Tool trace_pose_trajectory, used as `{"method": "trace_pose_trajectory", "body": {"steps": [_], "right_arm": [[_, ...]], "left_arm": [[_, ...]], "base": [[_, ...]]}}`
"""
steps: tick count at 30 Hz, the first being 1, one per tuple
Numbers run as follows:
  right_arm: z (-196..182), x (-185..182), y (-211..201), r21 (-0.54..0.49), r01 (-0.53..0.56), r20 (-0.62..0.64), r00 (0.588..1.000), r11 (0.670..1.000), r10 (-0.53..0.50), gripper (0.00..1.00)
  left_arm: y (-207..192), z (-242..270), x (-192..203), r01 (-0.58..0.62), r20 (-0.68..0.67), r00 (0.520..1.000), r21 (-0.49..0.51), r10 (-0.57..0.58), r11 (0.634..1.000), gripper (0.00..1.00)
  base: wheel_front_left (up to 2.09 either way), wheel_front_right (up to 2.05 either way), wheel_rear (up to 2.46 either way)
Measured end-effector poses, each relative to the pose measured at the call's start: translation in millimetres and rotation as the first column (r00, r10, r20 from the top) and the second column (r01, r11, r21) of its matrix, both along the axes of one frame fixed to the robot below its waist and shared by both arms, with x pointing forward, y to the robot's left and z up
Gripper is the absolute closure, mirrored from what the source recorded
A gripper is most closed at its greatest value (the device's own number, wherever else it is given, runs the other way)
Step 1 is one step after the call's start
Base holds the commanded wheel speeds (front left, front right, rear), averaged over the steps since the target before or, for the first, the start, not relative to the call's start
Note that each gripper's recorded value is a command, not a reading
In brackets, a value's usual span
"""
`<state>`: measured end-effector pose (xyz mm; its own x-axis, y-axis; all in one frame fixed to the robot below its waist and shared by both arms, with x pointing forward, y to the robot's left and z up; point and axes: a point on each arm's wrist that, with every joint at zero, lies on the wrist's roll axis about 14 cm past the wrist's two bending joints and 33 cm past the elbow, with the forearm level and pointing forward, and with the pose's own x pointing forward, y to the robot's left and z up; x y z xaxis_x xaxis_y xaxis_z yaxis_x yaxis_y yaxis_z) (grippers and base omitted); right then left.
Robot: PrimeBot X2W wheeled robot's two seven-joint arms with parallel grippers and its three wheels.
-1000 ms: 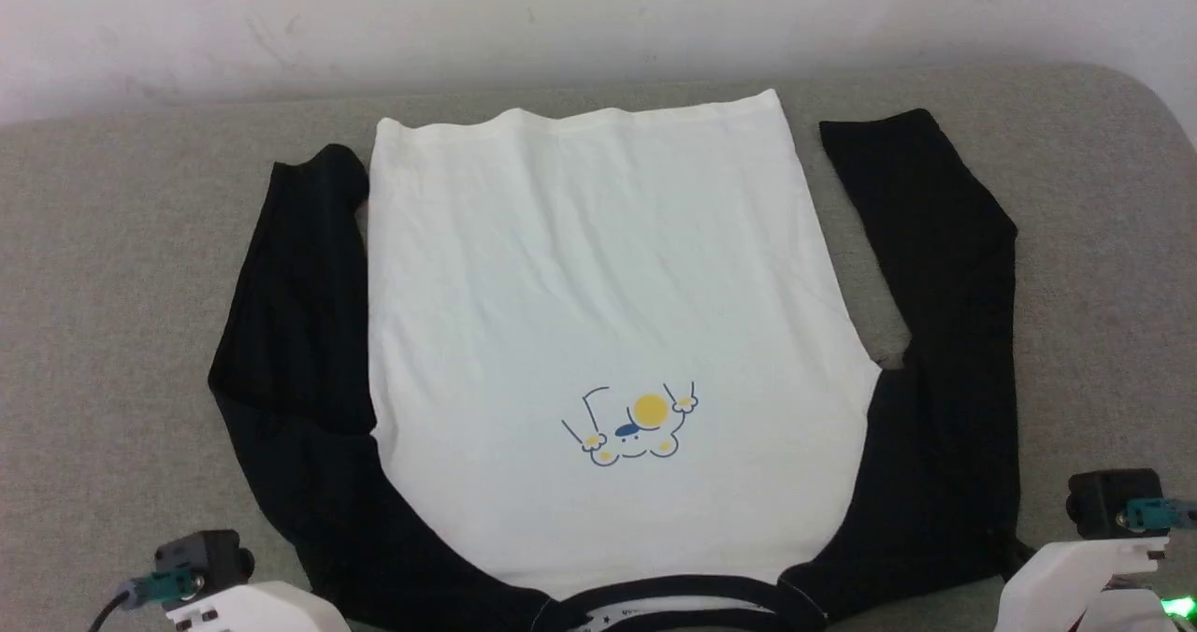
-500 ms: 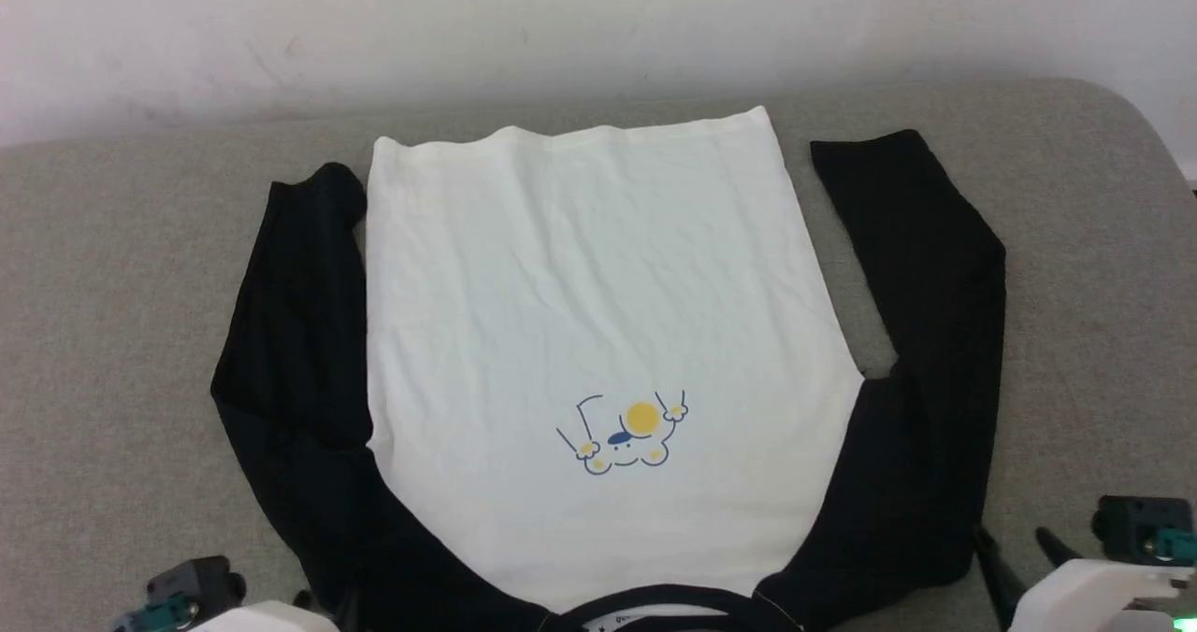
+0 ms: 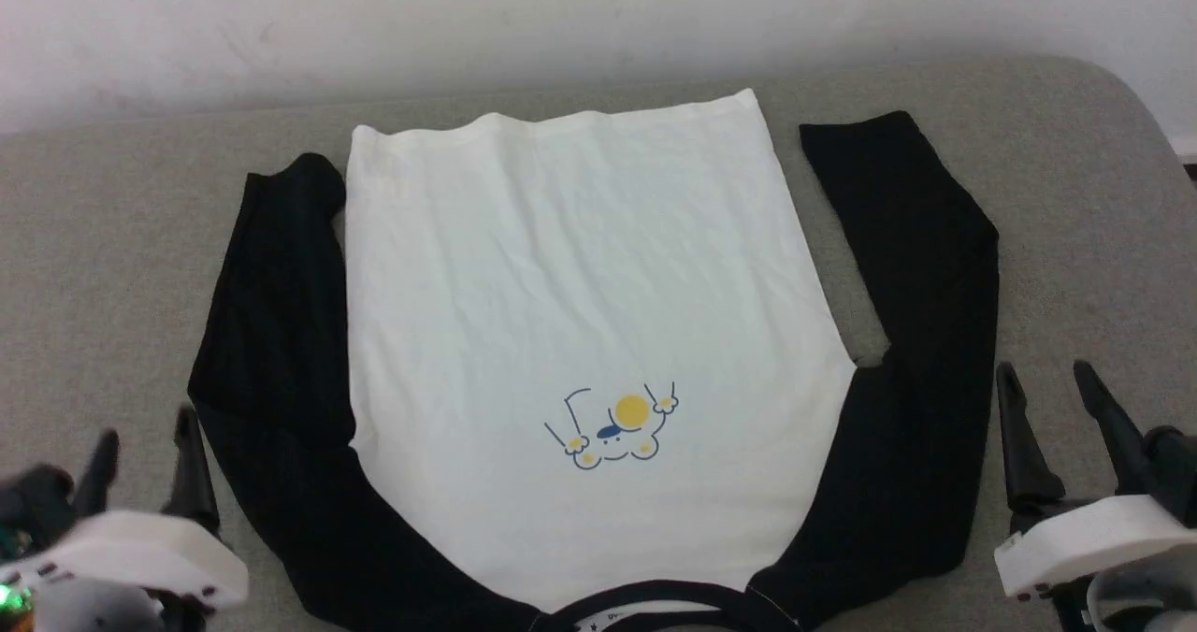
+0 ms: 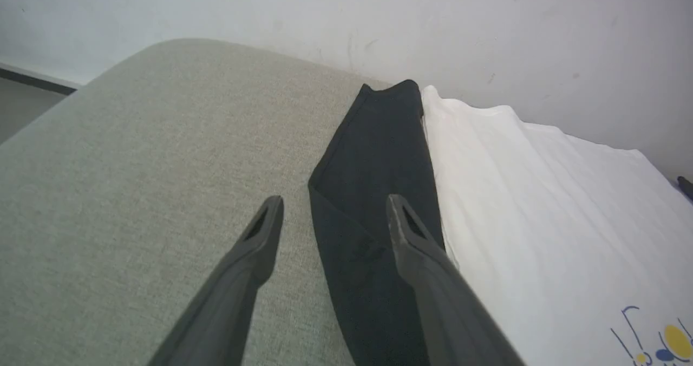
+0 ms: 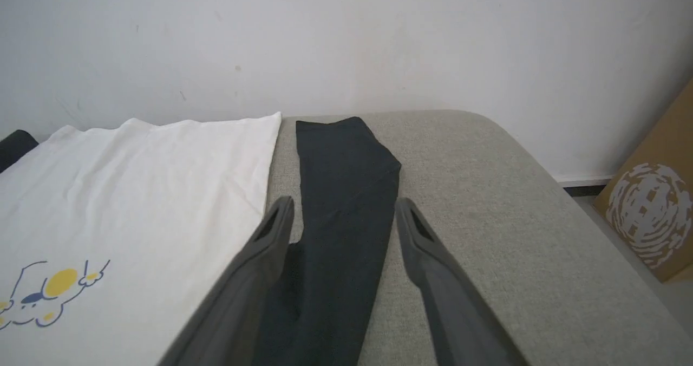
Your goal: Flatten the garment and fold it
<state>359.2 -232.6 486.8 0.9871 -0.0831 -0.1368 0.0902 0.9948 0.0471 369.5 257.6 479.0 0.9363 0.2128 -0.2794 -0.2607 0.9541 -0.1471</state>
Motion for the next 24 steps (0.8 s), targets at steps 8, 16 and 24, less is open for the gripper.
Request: {"method": "trace_pose_trajectory", "body": {"steps": [8, 16, 24], "right_arm": [[18.1, 34.1, 20.8, -0.013, -0.062, 0.118, 0.991, 0.998, 0.063, 0.0], [19.9, 71.6, 41.8, -0.018, -0.148, 0.165, 0.975, 0.989, 0.149, 0.0], [-3.7, 88.6, 36.6, -0.013, -0.139, 0.131, 0.982, 0.99, 0.139, 0.0]], "left_arm": [[-1.7, 41.4, 93.4, 0.177, 0.084, 0.976, 0.245, -0.202, 0.953, 0.0], [-6.9, 24.9, 177.8, 0.303, -0.071, 0.953, 0.321, -0.296, 0.897, 0.0], [-3.8, -50.2, 218.2, 0.351, -0.347, 0.899, 0.208, -0.266, 0.913, 0.0]], "base": [[0.0, 0.0, 0.0], [0.0, 0.0, 0.0], [0.0, 0.0, 0.0]]}}
